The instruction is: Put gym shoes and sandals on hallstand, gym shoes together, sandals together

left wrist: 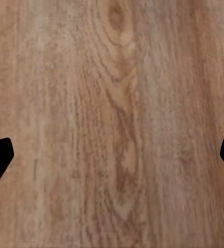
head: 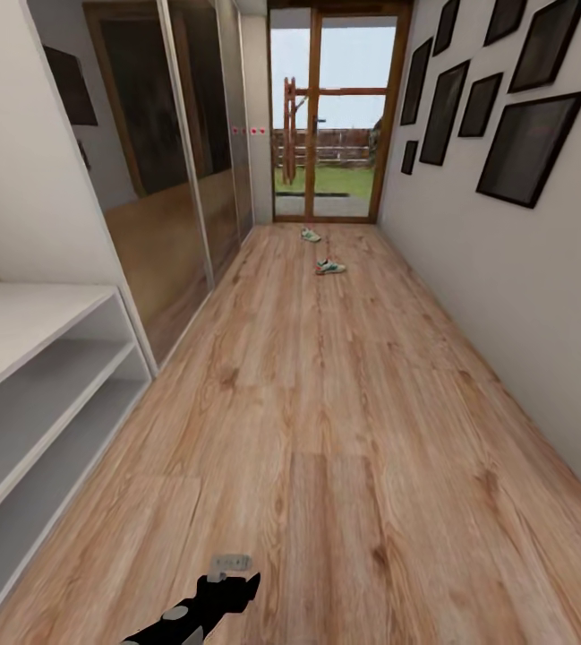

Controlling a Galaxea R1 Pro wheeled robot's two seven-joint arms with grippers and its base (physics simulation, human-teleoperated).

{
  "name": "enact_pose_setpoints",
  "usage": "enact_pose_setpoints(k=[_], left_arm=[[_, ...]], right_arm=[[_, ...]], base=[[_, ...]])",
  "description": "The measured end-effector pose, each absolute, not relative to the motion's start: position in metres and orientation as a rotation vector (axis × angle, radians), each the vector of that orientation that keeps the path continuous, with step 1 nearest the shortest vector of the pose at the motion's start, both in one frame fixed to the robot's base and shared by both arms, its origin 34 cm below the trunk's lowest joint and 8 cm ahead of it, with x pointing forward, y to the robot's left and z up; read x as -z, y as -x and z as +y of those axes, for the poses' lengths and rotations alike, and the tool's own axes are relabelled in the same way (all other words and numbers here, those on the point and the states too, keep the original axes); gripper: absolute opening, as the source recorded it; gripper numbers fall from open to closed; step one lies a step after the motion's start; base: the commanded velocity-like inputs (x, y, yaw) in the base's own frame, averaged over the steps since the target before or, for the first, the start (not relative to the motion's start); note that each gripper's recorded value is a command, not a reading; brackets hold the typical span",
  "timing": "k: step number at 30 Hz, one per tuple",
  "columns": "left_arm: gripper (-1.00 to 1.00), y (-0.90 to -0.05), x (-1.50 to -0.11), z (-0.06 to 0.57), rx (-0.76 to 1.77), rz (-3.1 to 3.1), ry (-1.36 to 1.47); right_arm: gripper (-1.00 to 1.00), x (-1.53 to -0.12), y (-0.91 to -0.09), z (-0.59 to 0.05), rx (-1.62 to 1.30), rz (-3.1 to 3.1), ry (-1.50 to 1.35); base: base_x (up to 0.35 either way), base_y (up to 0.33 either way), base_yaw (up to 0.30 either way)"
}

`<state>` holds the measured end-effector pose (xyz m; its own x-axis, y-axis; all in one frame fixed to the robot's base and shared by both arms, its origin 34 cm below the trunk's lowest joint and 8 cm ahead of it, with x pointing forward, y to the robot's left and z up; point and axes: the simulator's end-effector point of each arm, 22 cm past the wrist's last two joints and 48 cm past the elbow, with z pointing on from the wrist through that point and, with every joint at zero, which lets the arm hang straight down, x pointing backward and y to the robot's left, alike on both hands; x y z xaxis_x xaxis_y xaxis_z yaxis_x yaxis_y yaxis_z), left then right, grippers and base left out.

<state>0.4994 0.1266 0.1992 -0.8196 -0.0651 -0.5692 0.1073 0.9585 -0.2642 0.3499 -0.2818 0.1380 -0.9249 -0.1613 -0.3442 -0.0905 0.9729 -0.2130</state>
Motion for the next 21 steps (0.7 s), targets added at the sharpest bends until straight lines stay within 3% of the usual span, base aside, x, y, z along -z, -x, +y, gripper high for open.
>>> enact_pose_setpoints(k=[21], left_arm=[[1.0,-0.4989,-0.1991,0.1254,0.382,2.504,-0.032]], right_arm=[[1.0,-0.1379,-0.3497,-0.28,0.271,2.755,0.186]], base=[[0.347,0.002,0.0]])
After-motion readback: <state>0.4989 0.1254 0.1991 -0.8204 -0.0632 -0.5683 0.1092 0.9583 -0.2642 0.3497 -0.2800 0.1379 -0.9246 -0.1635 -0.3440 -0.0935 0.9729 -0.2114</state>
